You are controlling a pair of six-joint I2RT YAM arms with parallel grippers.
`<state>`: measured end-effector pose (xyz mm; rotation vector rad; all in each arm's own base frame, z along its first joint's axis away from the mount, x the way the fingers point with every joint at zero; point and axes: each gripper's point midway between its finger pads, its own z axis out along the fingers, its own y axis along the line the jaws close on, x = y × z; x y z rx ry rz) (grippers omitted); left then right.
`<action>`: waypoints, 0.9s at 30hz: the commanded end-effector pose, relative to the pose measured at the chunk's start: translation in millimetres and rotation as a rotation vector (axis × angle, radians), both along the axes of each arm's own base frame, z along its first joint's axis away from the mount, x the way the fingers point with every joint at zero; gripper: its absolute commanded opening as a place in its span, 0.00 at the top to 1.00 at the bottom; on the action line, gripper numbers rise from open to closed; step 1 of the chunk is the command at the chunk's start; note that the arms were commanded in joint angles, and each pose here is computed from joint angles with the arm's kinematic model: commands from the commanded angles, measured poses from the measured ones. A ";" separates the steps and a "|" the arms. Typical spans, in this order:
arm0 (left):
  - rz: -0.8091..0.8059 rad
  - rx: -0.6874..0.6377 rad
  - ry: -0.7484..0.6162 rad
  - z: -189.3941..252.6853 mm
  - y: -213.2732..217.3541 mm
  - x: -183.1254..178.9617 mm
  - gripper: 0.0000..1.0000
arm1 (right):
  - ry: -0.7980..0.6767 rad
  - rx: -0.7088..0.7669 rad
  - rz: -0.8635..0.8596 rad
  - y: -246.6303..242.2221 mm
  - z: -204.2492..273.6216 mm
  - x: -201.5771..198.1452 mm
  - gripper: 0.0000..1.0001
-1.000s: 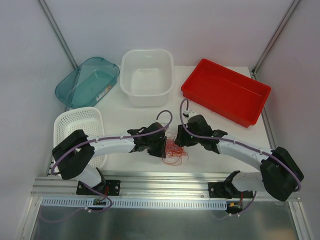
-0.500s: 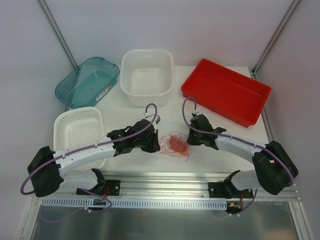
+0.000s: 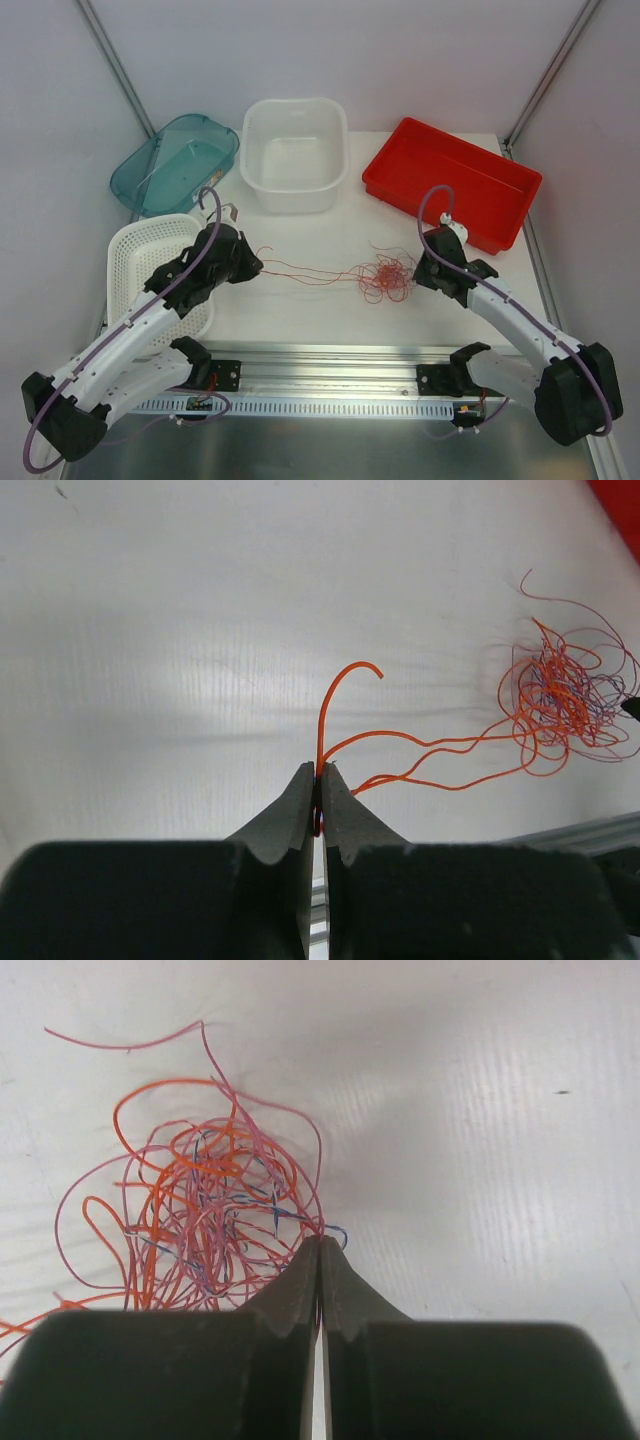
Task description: Untangle the cables
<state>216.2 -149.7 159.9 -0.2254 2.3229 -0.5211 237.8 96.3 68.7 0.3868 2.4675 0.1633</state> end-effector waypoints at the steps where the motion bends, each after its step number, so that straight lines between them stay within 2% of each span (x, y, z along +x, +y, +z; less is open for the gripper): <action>1: 0.069 0.052 -0.011 1.1 23.0 -0.5 1.00 | -0.016 -0.065 -0.082 -26.7 10.9 -6.5 0.99; 6: 0.059 0.079 0.005 -4.1 25.9 -2.2 1.00 | -0.055 -0.081 -0.069 -31.2 31.7 -7.2 0.99; 8: 0.045 0.077 0.037 -11.8 21.6 -3.5 1.00 | -0.051 -0.077 -0.015 -25.6 34.8 -7.2 0.96; 11: -0.017 0.068 0.109 -27.2 7.6 -6.2 1.00 | -0.043 -0.101 0.080 -14.9 40.6 -6.9 0.76; 12: -0.029 0.076 0.144 -35.6 4.4 -6.8 1.00 | -0.057 -0.115 0.111 -10.7 44.7 -6.2 0.60; 15: -0.063 0.065 0.191 -46.1 -3.7 -9.5 1.00 | -0.118 -0.144 0.264 17.0 62.5 -8.2 0.35; 18: -0.068 0.055 0.193 -51.0 -6.6 -8.8 1.00 | -0.177 -0.123 0.420 47.1 80.0 -9.6 0.30; 20: -0.073 0.052 0.199 -54.5 -7.6 -10.1 0.97 | -0.209 -0.060 0.533 72.8 89.9 -11.6 0.29; 24: -0.062 0.041 0.202 -56.7 -7.6 -10.7 0.90 | -0.211 -0.042 0.740 114.7 91.1 -20.0 0.29; 25: -0.065 0.035 0.199 -56.1 -8.1 -11.4 0.85 | -0.198 -0.046 0.786 124.9 85.5 -20.6 0.29; 27: -0.067 0.023 0.181 -52.2 -8.0 -12.1 0.68 | -0.197 -0.033 0.850 142.7 83.7 -25.8 0.29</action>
